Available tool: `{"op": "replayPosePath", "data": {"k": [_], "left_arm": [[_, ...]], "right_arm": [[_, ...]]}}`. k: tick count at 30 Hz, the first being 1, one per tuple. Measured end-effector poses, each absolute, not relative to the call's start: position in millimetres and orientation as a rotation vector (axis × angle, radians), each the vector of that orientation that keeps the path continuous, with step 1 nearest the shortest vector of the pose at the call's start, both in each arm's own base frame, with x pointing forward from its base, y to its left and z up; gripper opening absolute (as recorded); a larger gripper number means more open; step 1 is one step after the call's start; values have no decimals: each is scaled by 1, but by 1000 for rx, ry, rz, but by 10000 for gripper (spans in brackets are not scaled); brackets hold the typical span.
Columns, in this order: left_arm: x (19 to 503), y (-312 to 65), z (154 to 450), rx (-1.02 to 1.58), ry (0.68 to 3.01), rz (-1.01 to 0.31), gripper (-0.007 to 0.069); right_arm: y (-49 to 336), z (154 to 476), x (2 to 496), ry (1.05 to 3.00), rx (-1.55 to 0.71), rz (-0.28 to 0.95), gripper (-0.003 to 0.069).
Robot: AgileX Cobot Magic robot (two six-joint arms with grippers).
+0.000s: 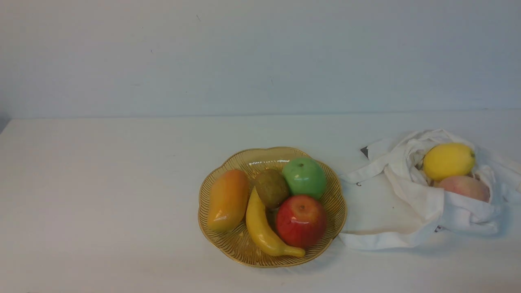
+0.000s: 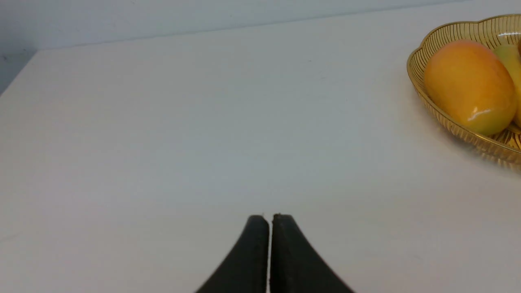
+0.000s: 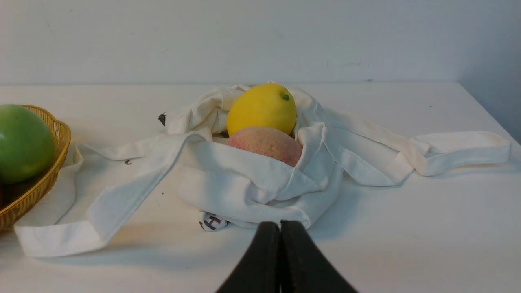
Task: Take the fruit out of the cloth bag on the white table and place them on a plate.
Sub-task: 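Reach into the cloth bag and grasp the lemon with the right gripper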
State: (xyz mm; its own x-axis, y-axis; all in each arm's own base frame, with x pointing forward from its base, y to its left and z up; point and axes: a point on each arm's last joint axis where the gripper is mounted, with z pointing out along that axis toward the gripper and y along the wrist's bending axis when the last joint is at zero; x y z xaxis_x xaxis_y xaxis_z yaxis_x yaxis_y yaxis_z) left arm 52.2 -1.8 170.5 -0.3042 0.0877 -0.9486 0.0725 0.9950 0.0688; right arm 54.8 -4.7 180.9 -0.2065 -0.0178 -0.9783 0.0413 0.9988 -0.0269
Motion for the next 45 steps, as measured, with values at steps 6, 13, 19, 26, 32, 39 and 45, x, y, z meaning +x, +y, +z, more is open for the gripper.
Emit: {"op": "replayPosePath", "data": {"k": [6, 13, 19, 26, 32, 39, 45], "left_arm": [[52, -2, 171, 116, 1881, 15, -8], [52, -2, 171, 116, 1881, 15, -8], [52, -2, 171, 116, 1881, 15, -8], [52, -2, 171, 116, 1881, 15, -8], [52, -2, 171, 116, 1881, 15, -8], [52, -2, 171, 116, 1881, 15, -8], [52, -2, 171, 116, 1881, 15, -8]], "right_arm": [[-5, 181, 55, 1778, 17, -54, -12], [-5, 181, 55, 1778, 17, -54, -12], [-5, 181, 55, 1778, 17, -54, -12], [-5, 181, 55, 1778, 17, -54, -12], [-5, 181, 55, 1777, 7, -69, -12], [0, 197, 57, 1575, 162, 175, -12], [1, 216, 55, 1353, 264, 345, -12]]}}
